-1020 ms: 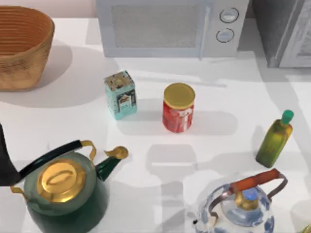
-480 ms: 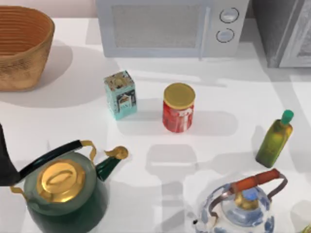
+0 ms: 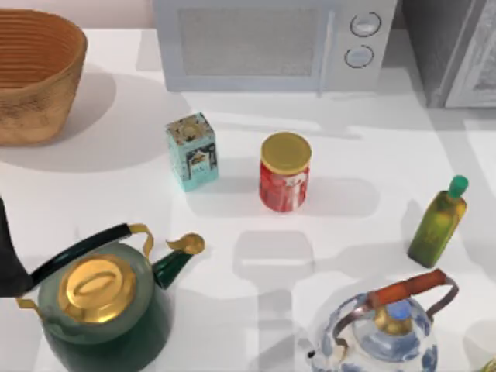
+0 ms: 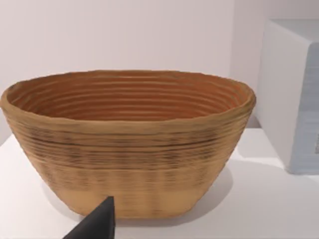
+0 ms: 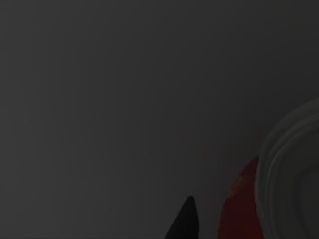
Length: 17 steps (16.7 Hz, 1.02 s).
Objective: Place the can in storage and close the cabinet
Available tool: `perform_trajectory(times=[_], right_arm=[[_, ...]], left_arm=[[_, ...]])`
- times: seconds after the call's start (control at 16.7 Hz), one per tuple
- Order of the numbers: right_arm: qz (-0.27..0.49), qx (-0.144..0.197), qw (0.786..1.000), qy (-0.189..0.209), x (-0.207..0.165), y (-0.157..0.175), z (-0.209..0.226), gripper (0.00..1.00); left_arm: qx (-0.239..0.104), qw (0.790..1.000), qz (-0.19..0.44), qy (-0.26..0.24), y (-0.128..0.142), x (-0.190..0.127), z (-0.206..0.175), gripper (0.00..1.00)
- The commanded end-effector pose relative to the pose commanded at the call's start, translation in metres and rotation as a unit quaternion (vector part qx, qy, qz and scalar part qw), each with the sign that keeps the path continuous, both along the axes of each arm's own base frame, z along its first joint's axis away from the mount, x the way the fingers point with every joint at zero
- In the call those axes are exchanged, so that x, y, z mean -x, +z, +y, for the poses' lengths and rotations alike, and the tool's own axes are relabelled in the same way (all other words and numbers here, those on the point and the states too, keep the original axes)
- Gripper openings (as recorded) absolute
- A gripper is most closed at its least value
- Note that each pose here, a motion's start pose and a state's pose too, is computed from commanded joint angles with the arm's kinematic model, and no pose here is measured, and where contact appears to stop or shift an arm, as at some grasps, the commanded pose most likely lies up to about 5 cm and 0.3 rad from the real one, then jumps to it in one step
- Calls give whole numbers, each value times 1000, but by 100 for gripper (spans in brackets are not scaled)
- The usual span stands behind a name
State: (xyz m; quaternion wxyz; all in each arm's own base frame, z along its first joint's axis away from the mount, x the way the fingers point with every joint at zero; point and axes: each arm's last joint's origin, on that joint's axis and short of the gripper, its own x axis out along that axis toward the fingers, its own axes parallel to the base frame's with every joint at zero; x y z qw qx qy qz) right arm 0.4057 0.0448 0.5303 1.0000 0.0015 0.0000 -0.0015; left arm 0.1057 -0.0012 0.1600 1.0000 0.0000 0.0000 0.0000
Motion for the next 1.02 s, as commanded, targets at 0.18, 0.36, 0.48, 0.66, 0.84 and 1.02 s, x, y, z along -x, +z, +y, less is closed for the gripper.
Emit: perform_trajectory(times=[0.18,0.36,0.48,0.66,0.84,1.02], right_arm=[[0,0,1000,0,0,0,0,23],[0,0,1000,0,0,0,0,45],[0,0,1000,0,0,0,0,60],[0,0,1000,0,0,0,0,83],[0,0,1000,0,0,0,0,100],[0,0,1000,0,0,0,0,100]], left_arm=[[0,1000,0,0,0,0,0,100],[0,1000,0,0,0,0,0,100],[0,1000,0,0,0,0,0,100],[0,1000,0,0,0,0,0,100],[0,1000,0,0,0,0,0,100],[0,1000,0,0,0,0,0,100]])
